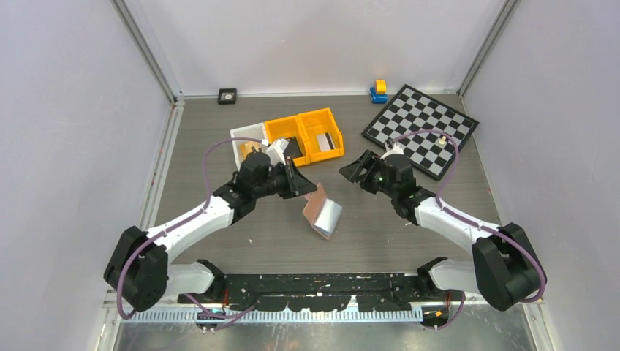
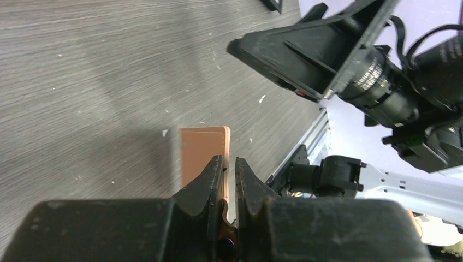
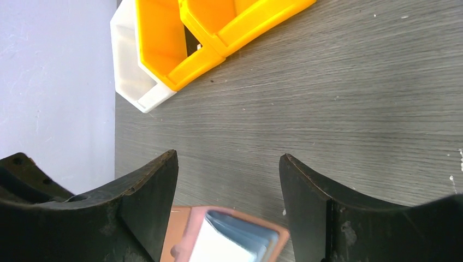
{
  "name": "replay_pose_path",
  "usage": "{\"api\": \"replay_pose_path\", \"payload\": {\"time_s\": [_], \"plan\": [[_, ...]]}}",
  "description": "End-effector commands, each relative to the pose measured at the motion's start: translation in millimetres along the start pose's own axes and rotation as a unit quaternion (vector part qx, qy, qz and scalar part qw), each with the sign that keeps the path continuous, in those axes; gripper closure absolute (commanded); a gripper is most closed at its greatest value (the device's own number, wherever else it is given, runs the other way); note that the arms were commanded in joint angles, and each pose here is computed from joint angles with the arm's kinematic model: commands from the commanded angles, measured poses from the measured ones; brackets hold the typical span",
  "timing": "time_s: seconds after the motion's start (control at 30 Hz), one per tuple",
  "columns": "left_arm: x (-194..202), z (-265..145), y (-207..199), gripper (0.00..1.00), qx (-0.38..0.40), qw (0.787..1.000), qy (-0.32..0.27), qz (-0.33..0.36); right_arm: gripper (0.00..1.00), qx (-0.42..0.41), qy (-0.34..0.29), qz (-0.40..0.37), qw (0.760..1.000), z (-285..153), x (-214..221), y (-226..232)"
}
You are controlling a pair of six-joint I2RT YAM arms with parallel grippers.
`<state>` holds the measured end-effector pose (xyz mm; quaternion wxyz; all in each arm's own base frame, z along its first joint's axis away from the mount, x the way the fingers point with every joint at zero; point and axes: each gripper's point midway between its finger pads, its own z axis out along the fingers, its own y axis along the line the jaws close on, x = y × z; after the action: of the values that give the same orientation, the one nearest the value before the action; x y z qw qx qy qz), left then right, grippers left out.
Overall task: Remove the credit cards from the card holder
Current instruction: Remove the credit card from the card holder.
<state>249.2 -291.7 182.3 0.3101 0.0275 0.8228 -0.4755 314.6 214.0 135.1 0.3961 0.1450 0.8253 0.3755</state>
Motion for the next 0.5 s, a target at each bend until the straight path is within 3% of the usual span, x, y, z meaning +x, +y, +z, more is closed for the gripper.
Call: {"api": "replay_pose_path", "payload": {"time_s": [0.0,0.2,0.27,0.47], "plan": [[-10,8,29,1.00,-0.040,0.999,-0.017,-0.023,0.28,0.002,-0.017,-0.010,1.000,-3,-7,-2],[14,11,117,1.00,-0.160,0.986,0.037,0.031,0.28,-0.005,-0.008,-0.006,1.000,0,-3,0],[21,13,126,1.00,-0.176,0.981,0.066,0.038,0.28,-0.007,-0.005,-0.005,1.000,1,-2,0],[23,8,130,0.98,-0.187,0.978,0.075,0.052,0.28,-0.011,-0.002,-0.005,1.000,0,0,1]]}}
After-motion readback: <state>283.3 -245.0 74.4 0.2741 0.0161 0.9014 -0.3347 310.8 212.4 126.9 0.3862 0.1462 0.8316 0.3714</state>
